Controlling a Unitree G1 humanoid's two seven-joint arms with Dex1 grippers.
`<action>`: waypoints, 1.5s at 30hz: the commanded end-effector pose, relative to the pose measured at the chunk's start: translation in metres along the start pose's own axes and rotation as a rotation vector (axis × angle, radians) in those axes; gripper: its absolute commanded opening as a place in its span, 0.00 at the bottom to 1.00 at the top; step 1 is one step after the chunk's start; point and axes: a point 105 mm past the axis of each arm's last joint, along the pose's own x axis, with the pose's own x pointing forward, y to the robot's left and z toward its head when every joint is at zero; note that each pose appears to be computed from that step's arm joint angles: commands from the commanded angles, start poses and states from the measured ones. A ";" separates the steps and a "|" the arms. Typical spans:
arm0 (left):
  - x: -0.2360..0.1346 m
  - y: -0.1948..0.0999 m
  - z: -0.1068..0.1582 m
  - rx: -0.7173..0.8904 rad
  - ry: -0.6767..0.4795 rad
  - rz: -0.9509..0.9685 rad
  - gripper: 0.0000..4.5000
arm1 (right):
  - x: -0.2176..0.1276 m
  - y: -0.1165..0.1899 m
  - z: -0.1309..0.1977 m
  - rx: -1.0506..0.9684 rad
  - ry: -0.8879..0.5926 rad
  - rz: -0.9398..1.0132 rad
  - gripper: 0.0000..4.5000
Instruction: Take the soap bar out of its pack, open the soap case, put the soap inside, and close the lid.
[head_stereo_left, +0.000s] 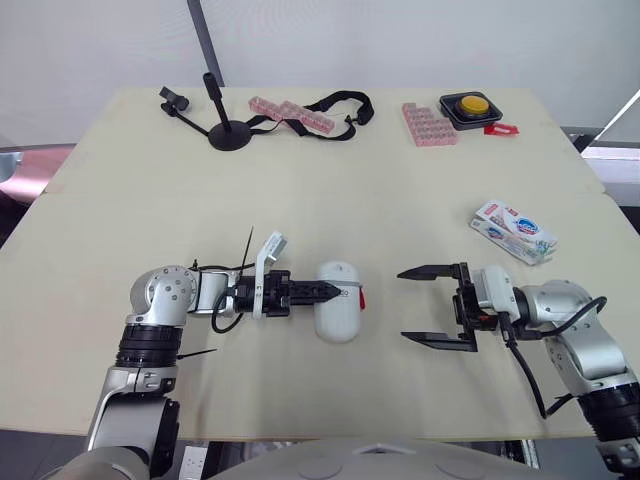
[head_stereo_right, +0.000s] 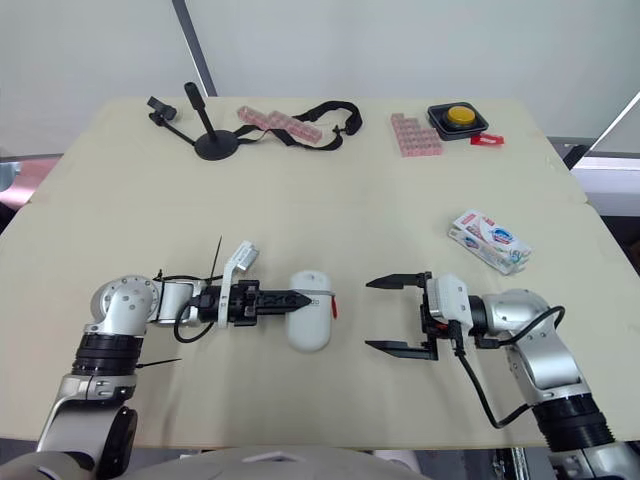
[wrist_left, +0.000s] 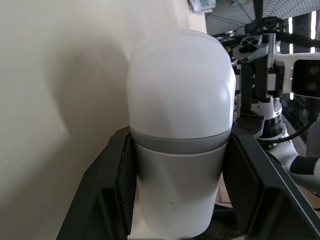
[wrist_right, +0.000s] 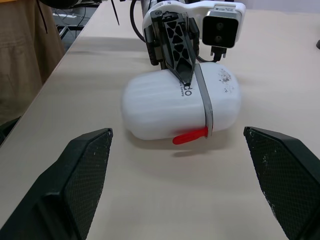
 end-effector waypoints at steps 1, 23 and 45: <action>-0.001 0.008 0.001 0.052 0.007 0.066 0.42 | 0.001 -0.004 0.005 -0.023 -0.009 -0.001 1.00; -0.036 0.016 0.013 0.411 0.038 0.165 1.00 | -0.001 -0.018 -0.002 0.012 0.015 -0.039 1.00; -0.090 0.034 0.032 1.018 -0.379 0.665 1.00 | -0.033 -0.027 -0.031 0.131 0.040 -0.496 1.00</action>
